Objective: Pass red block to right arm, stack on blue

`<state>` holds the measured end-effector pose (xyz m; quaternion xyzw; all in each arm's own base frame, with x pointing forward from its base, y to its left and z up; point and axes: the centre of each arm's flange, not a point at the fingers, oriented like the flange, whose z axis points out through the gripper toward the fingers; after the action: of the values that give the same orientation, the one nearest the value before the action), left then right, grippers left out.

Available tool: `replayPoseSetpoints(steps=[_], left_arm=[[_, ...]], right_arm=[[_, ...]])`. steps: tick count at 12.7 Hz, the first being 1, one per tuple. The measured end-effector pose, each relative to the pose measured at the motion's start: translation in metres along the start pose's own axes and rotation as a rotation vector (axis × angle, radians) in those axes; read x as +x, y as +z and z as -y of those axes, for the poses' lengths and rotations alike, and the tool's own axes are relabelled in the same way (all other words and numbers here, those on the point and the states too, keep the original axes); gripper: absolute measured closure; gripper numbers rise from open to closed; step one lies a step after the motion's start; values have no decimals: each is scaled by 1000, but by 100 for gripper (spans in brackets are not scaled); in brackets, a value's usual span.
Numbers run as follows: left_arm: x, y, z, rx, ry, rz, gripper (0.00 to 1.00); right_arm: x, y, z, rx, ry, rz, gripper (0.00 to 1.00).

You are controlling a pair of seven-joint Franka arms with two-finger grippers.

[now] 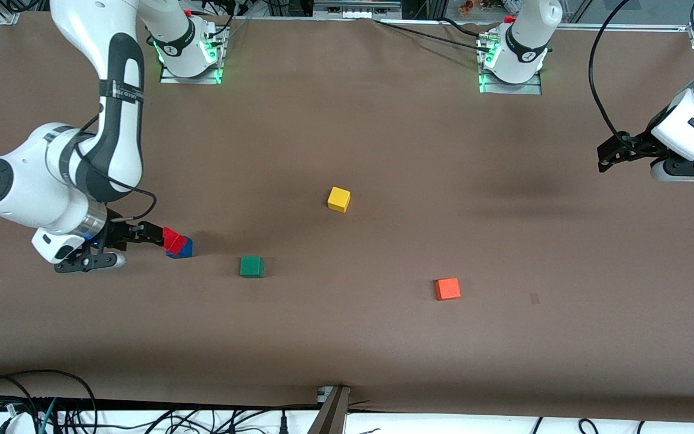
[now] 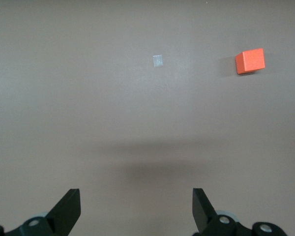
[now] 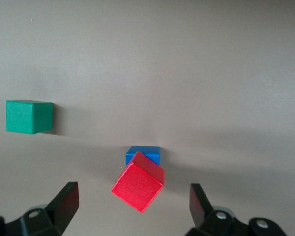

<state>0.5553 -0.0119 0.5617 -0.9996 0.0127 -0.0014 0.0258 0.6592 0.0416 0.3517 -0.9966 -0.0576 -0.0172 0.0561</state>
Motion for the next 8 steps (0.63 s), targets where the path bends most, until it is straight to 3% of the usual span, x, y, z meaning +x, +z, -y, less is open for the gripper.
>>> replayPoseSetpoints(steps=[3, 6, 8], left_arm=[[0, 0, 0, 0, 0, 1, 0], [0, 0, 0, 0, 0, 0, 0], [1, 0, 0, 0, 0, 0, 0]], right_arm=[[5, -5, 9, 6, -6, 9, 0], [11, -5, 23, -43, 37, 81, 0], [10, -23, 34, -70, 58, 102, 0]])
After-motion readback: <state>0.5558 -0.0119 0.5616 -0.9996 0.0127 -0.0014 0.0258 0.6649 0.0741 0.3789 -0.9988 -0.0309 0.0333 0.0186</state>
